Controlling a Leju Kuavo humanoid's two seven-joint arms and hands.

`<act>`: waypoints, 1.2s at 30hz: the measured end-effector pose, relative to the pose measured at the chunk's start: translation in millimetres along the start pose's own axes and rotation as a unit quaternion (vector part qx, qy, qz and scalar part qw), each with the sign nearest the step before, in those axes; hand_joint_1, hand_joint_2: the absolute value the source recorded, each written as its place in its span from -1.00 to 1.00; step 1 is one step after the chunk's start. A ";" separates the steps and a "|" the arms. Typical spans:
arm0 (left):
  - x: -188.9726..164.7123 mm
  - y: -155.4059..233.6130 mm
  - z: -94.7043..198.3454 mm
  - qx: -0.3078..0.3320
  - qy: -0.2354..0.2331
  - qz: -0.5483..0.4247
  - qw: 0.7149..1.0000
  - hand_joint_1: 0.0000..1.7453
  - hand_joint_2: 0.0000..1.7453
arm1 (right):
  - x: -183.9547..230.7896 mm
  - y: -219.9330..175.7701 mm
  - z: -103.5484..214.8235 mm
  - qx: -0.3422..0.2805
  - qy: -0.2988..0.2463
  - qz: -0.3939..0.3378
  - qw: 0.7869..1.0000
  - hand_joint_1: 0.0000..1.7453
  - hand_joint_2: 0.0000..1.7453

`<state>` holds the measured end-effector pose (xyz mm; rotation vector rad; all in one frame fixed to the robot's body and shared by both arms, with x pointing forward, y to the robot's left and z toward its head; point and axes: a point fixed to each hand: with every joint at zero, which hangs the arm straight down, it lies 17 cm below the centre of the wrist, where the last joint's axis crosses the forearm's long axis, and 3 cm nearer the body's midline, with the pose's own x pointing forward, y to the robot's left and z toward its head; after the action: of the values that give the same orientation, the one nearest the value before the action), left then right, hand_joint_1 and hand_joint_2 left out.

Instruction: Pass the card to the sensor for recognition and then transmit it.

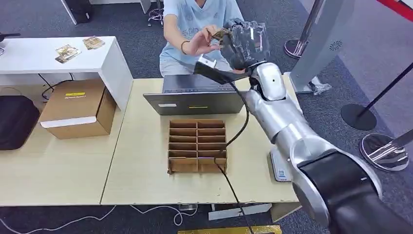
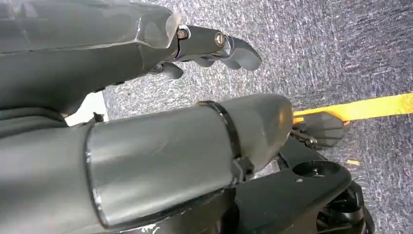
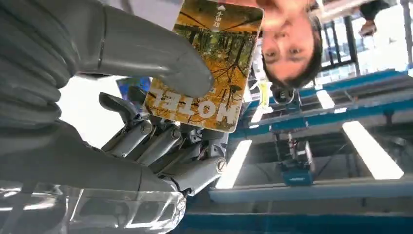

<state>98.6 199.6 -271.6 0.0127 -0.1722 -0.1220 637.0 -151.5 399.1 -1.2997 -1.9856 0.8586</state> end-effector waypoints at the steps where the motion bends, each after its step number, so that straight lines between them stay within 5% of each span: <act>1: 0.0 0.2 0.0 0.001 0.000 0.001 1.000 -1.00 -1.00 | -4.1 -4.5 -1.5 -0.007 0.006 -0.017 1.000 1.00 1.00; 19: -20.1 -0.1 0.2 -0.002 0.003 0.021 1.000 -1.00 -1.00 | -118.0 -25.5 30.8 0.023 0.085 -0.309 0.947 1.00 1.00; 30: -27.8 1.4 0.2 -0.004 0.008 0.024 1.000 -1.00 -1.00 | -207.3 -27.0 85.0 0.120 0.116 -0.345 0.924 1.00 1.00; 36: -28.7 1.0 0.3 -0.004 0.009 0.024 1.000 -1.00 -1.00 | -262.0 -23.2 140.4 0.140 0.166 -0.365 0.906 1.00 1.00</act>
<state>70.6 204.1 -276.2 0.0008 -0.1542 -0.0739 603.3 -429.3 296.2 -0.4242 -1.7769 0.4802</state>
